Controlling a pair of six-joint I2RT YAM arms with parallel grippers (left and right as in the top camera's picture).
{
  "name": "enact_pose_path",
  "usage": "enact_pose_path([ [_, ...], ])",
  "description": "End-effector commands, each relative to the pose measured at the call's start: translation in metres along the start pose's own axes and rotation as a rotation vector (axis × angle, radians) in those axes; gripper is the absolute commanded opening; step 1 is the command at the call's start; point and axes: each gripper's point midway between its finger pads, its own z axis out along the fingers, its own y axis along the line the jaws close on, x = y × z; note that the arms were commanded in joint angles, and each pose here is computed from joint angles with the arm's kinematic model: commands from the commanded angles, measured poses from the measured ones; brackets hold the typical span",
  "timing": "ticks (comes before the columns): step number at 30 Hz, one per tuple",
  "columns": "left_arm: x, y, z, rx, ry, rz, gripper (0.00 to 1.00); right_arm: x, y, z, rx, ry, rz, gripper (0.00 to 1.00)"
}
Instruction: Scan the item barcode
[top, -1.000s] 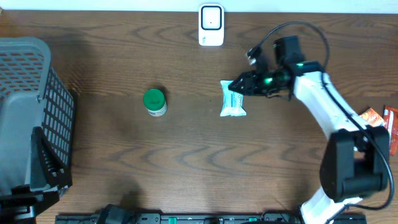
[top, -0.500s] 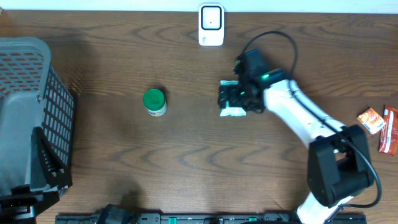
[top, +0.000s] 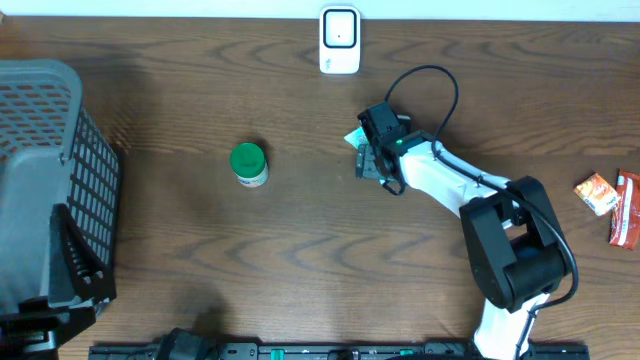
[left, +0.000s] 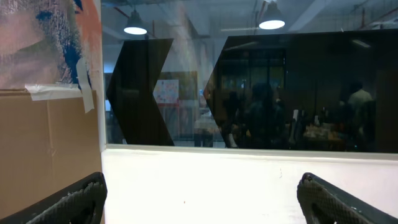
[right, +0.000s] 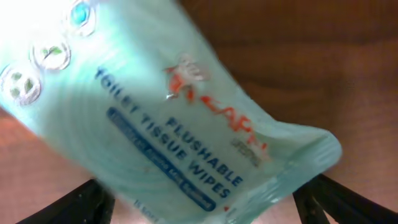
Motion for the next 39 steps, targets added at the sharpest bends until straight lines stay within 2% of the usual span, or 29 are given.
enact_pose_path([
  [1, -0.002, 0.000, -0.002, 0.003, -0.010, 0.007, 0.98, 0.020, -0.016, 0.035, 0.070, 0.052, -0.113, 0.96],
  [2, -0.002, 0.000, -0.002, 0.003, -0.010, 0.007, 0.98, 0.016, -0.019, 0.035, 0.083, 0.041, -0.153, 0.99],
  [12, -0.002, 0.000, -0.002, 0.003, -0.009, 0.007, 0.98, 0.014, -0.027, 0.034, 0.096, 0.078, -0.775, 0.99],
  [18, -0.002, 0.000, -0.002, 0.003, -0.009, 0.007, 0.98, 0.004, -0.032, 0.034, 0.120, 0.064, -0.973, 0.99],
  [23, 0.003, -0.001, -0.002, 0.006, 0.011, 0.015, 0.98, -0.016, -0.031, 0.038, 0.087, -0.009, -0.932, 0.99],
  [26, 0.008, -0.001, -0.002, 0.009, 0.029, 0.023, 0.98, -0.023, -0.025, 0.041, -0.017, -0.041, -0.898, 0.99],
  [31, 0.009, -0.002, -0.002, 0.010, 0.035, 0.025, 0.98, -0.011, -0.026, 0.051, -0.204, 0.006, -0.833, 0.99],
  [33, 0.009, -0.002, -0.002, 0.010, 0.036, 0.025, 0.98, -0.004, -0.028, 0.057, -0.247, 0.032, -0.813, 0.96],
  [37, 0.011, -0.002, -0.002, 0.011, 0.043, 0.028, 0.98, 0.005, -0.032, 0.068, -0.266, 0.061, -0.831, 0.91],
  [39, 0.012, -0.002, -0.002, 0.011, 0.046, 0.029, 0.98, 0.003, -0.030, 0.068, -0.267, 0.046, -0.850, 0.93],
])
